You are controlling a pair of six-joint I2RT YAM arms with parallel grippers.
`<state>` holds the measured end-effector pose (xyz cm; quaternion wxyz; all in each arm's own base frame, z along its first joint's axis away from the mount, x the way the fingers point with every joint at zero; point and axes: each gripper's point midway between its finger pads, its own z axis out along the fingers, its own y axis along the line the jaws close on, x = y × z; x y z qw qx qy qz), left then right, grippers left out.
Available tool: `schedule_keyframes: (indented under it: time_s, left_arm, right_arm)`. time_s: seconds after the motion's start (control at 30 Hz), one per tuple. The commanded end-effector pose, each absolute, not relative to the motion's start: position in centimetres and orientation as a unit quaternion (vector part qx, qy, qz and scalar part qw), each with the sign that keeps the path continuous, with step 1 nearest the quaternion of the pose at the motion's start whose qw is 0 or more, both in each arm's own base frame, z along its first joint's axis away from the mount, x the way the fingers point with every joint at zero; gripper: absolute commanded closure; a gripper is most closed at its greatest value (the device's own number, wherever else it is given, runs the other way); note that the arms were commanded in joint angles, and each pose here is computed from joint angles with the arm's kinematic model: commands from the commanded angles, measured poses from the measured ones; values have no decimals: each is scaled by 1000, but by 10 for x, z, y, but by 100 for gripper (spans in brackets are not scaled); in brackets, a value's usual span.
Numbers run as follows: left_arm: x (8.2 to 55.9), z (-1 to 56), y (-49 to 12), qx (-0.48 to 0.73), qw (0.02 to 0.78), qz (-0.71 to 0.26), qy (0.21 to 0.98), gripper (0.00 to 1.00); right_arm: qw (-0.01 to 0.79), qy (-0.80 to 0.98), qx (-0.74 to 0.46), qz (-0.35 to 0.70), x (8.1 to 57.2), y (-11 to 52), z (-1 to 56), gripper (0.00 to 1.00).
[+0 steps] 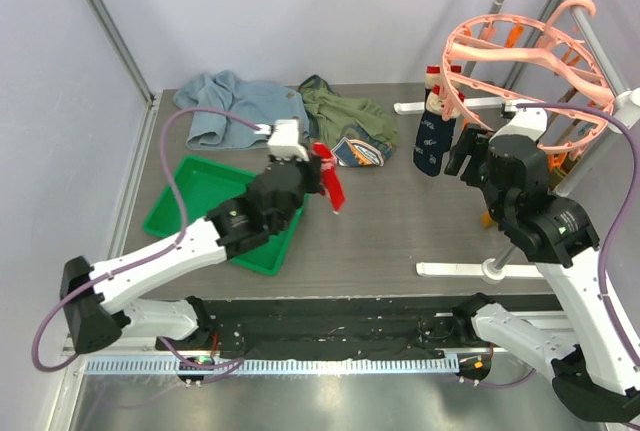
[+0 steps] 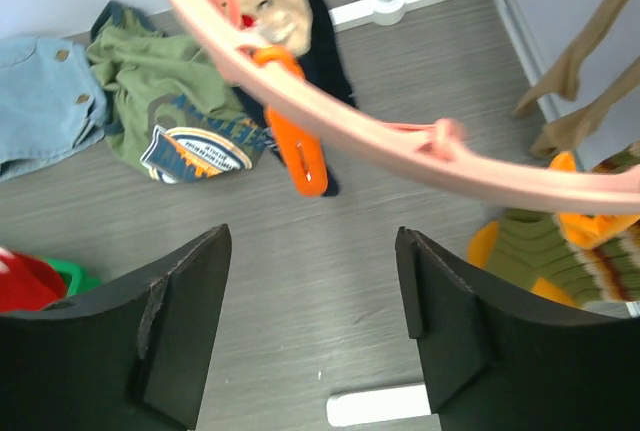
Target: Remove the socks clipped to the hanger
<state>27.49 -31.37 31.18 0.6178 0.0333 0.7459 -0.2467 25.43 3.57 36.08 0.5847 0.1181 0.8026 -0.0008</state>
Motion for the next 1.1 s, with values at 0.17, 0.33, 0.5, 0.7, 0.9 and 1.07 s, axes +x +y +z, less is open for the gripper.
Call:
schedule_keyframes:
  time_s: [0.17, 0.33, 0.5, 0.7, 0.9, 1.07]
  left_arm:
    - [283, 242, -159, -101, 578, -49, 808, 100]
    - [279, 184, -131, -151, 527, -29, 836, 100]
    - [271, 143, -109, -192, 484, 34, 853, 81]
    - [273, 169, -95, -225, 507, 52, 830, 23]
    - [282, 220, -116, -170, 530, -5, 831, 8]
    - [283, 251, -169, -37, 541, -123, 831, 4]
  right_arm:
    - [581, 809, 85, 20, 231, 35, 351, 17]
    - [584, 808, 80, 24, 225, 34, 351, 15]
    - [586, 806, 69, 44, 222, 40, 357, 17]
    - [573, 815, 73, 42, 225, 42, 354, 21]
    - [578, 807, 73, 94, 226, 59, 372, 25]
    - [578, 803, 72, 131, 241, 79, 387, 28]
